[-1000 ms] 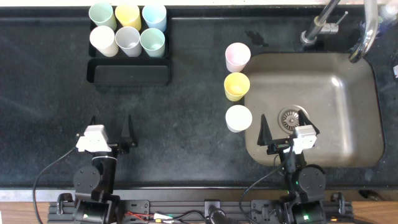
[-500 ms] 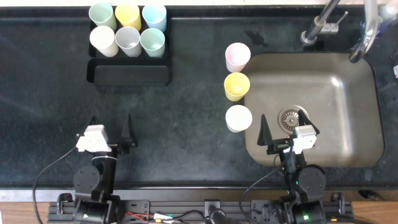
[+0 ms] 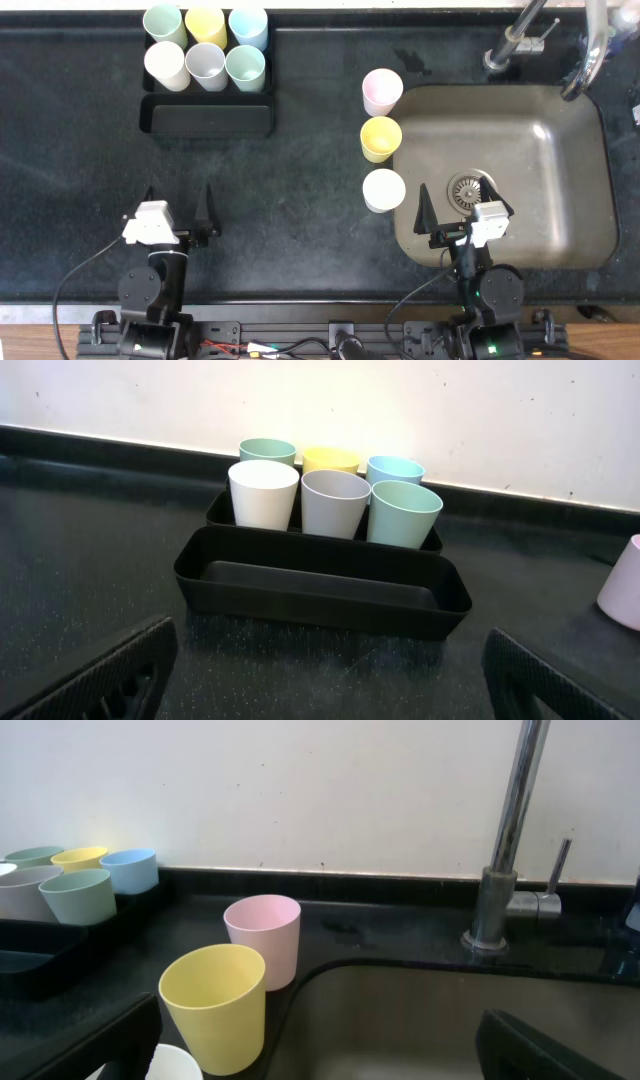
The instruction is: Store Cups
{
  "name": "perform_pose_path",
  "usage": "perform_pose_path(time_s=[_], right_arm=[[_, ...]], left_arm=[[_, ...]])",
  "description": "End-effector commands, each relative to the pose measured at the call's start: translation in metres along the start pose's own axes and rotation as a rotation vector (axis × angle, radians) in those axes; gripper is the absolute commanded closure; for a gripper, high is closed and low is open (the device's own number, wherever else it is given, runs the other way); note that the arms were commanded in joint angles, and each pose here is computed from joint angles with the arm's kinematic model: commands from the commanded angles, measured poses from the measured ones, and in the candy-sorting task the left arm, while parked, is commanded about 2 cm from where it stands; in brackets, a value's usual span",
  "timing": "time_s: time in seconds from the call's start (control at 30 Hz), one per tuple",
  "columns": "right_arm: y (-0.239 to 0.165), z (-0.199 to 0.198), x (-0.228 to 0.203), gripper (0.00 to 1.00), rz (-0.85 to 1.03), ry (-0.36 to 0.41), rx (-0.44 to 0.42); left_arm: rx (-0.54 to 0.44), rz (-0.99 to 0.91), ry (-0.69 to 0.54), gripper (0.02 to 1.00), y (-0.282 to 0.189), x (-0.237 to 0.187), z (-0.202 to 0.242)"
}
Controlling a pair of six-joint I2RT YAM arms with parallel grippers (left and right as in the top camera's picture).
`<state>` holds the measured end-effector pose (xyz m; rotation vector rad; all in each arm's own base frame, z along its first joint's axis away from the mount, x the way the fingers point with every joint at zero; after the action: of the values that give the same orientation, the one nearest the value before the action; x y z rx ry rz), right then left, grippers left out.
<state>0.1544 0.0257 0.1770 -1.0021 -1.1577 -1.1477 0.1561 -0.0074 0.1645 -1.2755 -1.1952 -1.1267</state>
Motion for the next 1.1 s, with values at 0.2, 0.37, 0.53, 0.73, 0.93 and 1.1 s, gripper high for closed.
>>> perform_pose_path(time_s=[0.2,0.37,0.53,0.73,0.93,1.1], right_arm=[[0.000,0.001,-0.004,0.005,0.002,-0.003,0.009],[0.000,0.001,-0.004,0.003,0.002,-0.003,0.009],[0.000,0.001,-0.004,0.005,0.002,-0.003,0.009],[0.000,0.001,-0.004,0.003,0.002,-0.003,0.009],[0.000,0.001,-0.004,0.003,0.002,-0.003,0.009],[0.000,0.001,-0.004,0.007,0.002,-0.003,0.009]], left_arm=[[0.022,-0.002,-0.126,0.018,0.002,0.001,0.003],[-0.011,0.017,-0.169,0.018,0.010,0.020,0.001],[-0.067,0.102,-0.168,0.018,0.033,0.064,-0.008],[-0.172,0.299,-0.174,0.018,0.082,0.133,-0.036],[-0.223,0.525,-0.166,0.020,0.134,0.187,-0.078],[-0.294,0.627,-0.158,0.018,0.173,0.203,-0.130]])
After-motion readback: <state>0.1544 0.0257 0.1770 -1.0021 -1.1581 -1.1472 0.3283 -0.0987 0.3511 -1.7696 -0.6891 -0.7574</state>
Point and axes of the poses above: each gripper's point midway between its finger pads, its own y axis out along the fingers, its own z axis along the line the jaws close on, x = y × z, the point moved 9 cm from there along -y, back along the fingers, and after that the axes turned 5 degrees about y, right-handed, at the moved point
